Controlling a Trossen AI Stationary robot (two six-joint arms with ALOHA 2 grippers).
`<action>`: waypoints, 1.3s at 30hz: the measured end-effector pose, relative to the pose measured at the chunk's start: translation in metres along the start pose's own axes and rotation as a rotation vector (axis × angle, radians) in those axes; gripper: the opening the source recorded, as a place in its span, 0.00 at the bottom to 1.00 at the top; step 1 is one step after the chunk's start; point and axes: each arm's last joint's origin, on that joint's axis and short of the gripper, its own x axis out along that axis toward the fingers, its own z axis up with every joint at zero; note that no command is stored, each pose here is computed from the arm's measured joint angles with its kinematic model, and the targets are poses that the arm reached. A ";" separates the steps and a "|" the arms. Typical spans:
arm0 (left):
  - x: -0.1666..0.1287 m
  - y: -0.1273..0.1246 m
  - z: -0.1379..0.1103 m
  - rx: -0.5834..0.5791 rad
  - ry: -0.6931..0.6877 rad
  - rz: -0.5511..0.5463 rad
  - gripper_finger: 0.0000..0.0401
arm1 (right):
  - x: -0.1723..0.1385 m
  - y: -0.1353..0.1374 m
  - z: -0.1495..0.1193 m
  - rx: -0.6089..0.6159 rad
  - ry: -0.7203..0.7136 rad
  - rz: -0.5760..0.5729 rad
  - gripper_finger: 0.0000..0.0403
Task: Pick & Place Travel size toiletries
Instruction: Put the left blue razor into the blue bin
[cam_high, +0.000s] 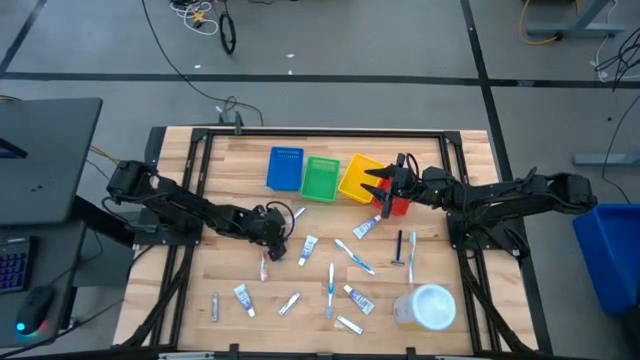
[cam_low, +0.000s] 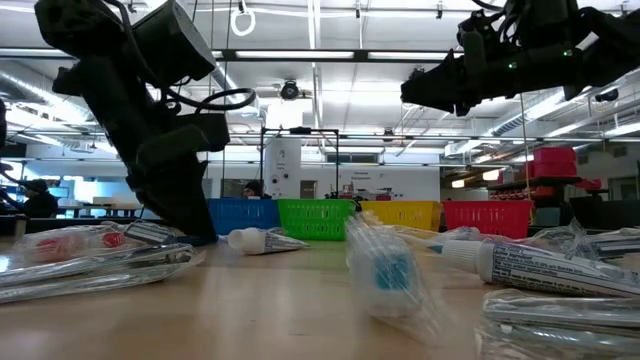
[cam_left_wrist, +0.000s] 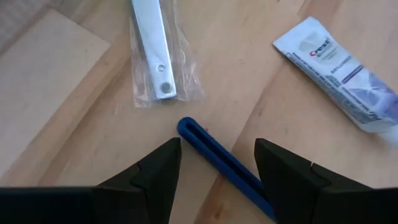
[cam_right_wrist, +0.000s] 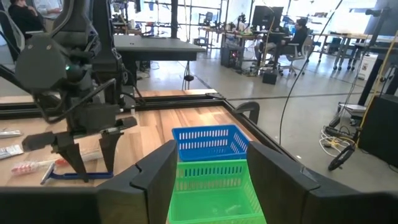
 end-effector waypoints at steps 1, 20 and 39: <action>0.002 0.000 -0.001 0.001 -0.001 0.013 0.54 | 0.000 0.000 0.000 0.000 0.001 0.000 0.51; 0.001 0.000 -0.003 -0.114 -0.043 0.062 0.13 | 0.000 0.000 0.000 0.000 0.001 0.000 0.50; -0.059 0.006 0.061 -0.191 -0.493 0.217 0.10 | 0.000 0.000 -0.002 -0.002 0.018 0.001 0.50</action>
